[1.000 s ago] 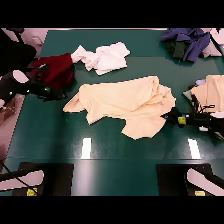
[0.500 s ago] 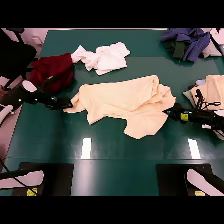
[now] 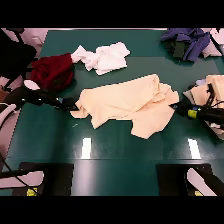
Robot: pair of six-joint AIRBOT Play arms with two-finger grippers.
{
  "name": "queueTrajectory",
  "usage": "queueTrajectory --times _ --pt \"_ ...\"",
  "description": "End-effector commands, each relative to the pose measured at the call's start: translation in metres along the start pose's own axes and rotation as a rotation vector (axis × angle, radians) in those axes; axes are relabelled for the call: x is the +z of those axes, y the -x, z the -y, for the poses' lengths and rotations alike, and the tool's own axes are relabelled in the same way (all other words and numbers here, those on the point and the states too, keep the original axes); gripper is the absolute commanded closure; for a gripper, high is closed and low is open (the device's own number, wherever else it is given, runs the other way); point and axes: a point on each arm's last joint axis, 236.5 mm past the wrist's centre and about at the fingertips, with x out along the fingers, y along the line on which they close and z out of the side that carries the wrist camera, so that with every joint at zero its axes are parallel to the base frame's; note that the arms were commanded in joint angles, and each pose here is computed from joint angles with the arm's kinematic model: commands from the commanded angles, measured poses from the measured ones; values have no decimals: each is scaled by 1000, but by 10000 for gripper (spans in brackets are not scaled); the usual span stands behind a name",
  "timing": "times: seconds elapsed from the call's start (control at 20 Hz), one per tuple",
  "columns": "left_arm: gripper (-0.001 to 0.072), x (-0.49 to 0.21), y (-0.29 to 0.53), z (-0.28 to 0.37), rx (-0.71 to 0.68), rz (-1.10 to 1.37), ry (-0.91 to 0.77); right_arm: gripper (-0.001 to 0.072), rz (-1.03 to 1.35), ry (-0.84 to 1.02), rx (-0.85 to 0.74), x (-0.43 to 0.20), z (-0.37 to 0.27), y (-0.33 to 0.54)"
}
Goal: Fold the shirts.
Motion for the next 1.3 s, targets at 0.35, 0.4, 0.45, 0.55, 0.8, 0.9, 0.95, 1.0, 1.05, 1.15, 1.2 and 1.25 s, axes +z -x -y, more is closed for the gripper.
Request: queueTrajectory --times 0.35,0.4,0.45,0.55,0.8,0.9,0.95,1.0,1.05,1.15,1.2,1.25 --pt "684 59 258 208 -247 666 -200 687 516 382 47 93 -187 206" --pt "684 52 248 191 -172 613 -166 687 484 380 -16 96 -180 207" --pt "684 44 240 180 -129 563 -132 687 439 382 -38 96 -180 204" --pt "684 32 244 202 -199 536 -161 687 358 443 7 88 -204 201" --pt "684 -3 303 265 -157 611 -330 687 369 650 16 54 -266 240" --pt "684 -21 329 286 -98 672 -420 687 436 705 -83 40 -269 266" --pt "684 -33 341 298 -72 705 -457 687 496 724 -151 37 -269 282" --pt "684 -41 350 306 -50 727 -487 687 551 738 -217 34 -268 298" --pt "684 -51 356 311 -26 734 -514 687 600 741 -271 27 -267 314" --pt "684 -69 363 305 81 730 -536 687 647 728 -340 16 -263 333" --pt "684 -73 372 294 168 743 -526 687 645 706 -361 11 -260 339" --pt "684 -73 385 282 260 782 -510 687 630 679 -366 9 -258 341"
